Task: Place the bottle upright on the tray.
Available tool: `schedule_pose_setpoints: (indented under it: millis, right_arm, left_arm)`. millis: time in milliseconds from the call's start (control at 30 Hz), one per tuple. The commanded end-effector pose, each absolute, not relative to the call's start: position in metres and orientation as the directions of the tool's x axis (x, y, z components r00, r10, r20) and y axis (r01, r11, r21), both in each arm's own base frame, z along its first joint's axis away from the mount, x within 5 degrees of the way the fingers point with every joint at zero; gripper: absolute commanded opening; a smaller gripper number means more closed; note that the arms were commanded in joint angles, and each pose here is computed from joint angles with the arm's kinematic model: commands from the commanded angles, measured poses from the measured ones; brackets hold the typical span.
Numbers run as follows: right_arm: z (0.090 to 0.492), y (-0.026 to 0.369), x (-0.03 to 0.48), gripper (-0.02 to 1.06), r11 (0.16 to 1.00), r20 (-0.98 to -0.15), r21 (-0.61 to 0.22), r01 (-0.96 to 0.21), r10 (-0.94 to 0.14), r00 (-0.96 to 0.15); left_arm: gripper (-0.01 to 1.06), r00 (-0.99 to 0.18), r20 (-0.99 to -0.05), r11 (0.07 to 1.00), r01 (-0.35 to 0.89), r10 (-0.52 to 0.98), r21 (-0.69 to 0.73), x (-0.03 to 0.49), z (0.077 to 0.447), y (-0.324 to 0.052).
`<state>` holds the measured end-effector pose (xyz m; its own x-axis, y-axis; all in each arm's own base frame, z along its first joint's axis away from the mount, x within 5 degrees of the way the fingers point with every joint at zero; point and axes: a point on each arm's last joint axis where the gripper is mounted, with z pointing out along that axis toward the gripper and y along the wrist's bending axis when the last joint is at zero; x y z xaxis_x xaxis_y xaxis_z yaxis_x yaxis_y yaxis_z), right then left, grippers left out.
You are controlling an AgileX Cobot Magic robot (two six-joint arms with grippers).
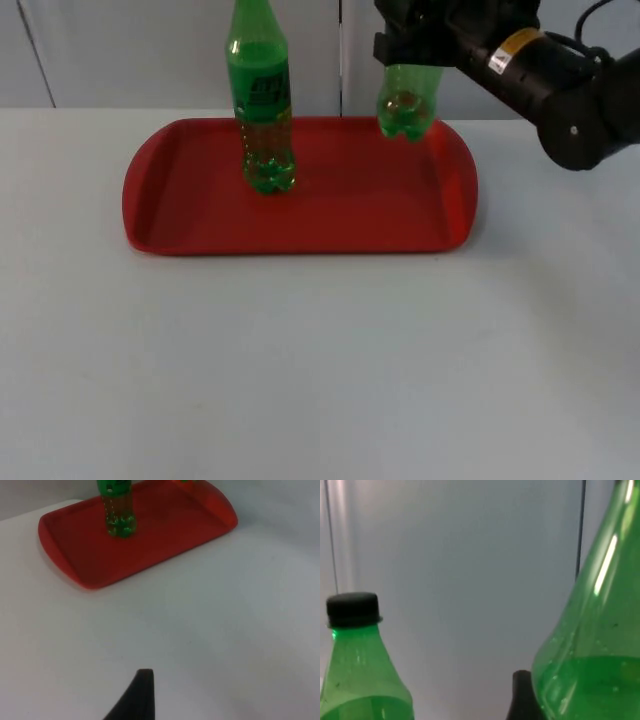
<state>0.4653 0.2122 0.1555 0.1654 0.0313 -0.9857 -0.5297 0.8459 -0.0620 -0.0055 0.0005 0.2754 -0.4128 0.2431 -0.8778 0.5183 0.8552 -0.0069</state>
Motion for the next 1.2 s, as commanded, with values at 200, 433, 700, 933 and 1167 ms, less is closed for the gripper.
schedule_pose_setpoints:
  millis: [200,433,700,933,1167]
  right_arm:
    - [0.132,0.219,0.48,0.0,0.858,-0.989,-0.03,-0.513,0.05,0.141]
    - [0.114,0.217,0.483,0.0,0.873,-0.989,0.008,-0.487,0.081,0.128]
    - [0.096,0.217,0.482,0.0,0.868,-0.987,0.055,-0.493,0.122,0.106]
    - [0.093,0.217,0.482,0.0,0.867,-0.989,0.051,-0.497,0.114,0.098]
    - [0.093,0.22,0.481,0.28,0.854,-0.99,0.028,-0.519,0.096,0.104]
  left_arm:
    - [1.05,-0.41,-0.881,0.852,0.523,0.238,-0.013,-0.006,0.274,0.0]
    - [1.05,-0.41,-0.881,0.852,0.523,0.238,-0.013,-0.006,0.274,0.0]
    - [1.05,-0.41,-0.881,0.852,0.523,0.238,-0.013,-0.006,0.274,0.0]
    - [1.05,-0.41,-0.881,0.852,0.523,0.238,-0.013,-0.006,0.274,0.0]
    - [1.05,-0.41,-0.881,0.852,0.523,0.238,-0.013,-0.006,0.274,0.0]
